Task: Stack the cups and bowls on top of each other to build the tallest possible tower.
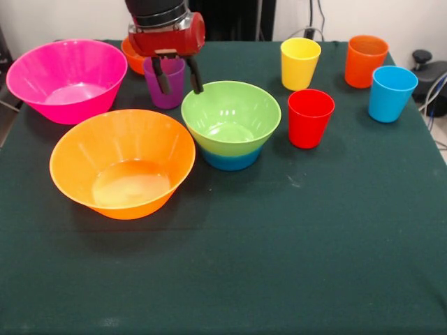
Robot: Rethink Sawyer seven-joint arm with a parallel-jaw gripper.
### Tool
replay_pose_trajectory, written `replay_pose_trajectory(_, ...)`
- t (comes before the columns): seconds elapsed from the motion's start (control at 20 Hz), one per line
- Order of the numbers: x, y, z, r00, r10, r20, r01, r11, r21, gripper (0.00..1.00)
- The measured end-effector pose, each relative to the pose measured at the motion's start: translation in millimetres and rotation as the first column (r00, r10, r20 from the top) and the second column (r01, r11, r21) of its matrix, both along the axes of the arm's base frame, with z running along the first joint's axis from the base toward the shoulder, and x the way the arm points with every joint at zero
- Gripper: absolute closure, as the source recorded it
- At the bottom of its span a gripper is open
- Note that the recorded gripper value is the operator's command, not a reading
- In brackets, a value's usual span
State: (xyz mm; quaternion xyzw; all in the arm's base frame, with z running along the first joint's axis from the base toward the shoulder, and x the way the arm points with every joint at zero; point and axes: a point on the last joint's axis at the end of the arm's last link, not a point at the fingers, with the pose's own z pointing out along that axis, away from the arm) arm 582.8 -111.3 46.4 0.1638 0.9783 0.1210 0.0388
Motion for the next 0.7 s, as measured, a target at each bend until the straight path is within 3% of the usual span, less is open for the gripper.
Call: replay_pose_trajectory(0.7, -1.6, -15.5, -16.2, 0.9986, -0.033, -0.041, 0.034, 0.9991, 0.025, 0.0)
